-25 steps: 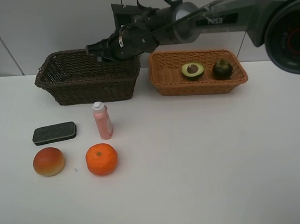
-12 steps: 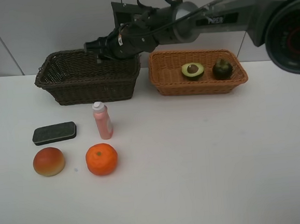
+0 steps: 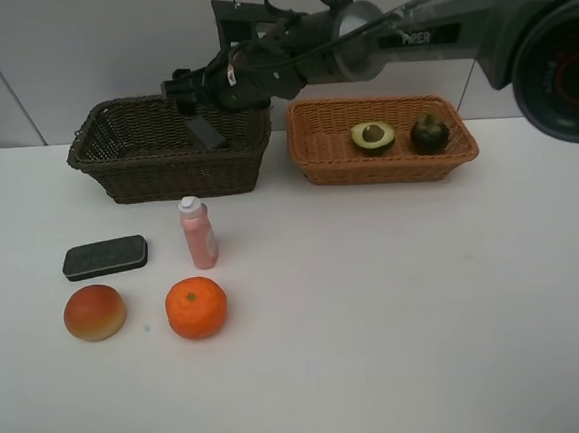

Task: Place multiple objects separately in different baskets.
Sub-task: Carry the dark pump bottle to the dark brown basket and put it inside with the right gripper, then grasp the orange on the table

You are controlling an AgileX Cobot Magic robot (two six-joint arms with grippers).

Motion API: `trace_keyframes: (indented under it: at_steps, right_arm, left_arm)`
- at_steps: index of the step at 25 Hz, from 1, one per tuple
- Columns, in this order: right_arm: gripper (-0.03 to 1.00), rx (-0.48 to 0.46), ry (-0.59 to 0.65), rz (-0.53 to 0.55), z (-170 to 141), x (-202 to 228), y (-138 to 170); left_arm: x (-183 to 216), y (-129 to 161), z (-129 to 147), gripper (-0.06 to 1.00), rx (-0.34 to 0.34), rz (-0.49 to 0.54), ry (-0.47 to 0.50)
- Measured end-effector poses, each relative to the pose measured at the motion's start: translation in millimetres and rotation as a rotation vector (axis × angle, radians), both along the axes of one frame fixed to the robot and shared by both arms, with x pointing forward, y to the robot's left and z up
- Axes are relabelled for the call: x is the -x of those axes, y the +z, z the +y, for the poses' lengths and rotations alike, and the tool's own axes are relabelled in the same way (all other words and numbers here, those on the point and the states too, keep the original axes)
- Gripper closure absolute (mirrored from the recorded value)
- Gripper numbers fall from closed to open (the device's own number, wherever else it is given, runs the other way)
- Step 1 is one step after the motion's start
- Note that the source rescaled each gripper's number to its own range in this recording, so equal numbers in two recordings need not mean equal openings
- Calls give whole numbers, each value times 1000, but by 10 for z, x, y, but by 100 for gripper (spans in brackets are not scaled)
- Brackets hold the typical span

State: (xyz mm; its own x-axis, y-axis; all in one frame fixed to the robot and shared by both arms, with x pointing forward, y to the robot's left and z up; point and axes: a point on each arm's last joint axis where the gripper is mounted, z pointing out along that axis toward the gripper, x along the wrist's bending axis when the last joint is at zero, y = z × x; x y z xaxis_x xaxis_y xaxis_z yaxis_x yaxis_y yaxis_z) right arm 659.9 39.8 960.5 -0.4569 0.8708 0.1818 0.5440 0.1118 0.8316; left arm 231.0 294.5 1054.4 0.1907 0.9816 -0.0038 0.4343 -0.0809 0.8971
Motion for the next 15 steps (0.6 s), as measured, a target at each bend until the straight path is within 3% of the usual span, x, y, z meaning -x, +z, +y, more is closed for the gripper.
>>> trace_keyframes:
  at_steps: [8, 15]
  right_arm:
    - [-1, 14, -10, 6, -24, 12, 61]
    - [-1, 115, -94, 82, -203, 173, 491]
  left_arm:
    - [0, 0, 0, 10, 0, 0, 0]
    - [0, 0, 0, 10, 0, 0, 0]
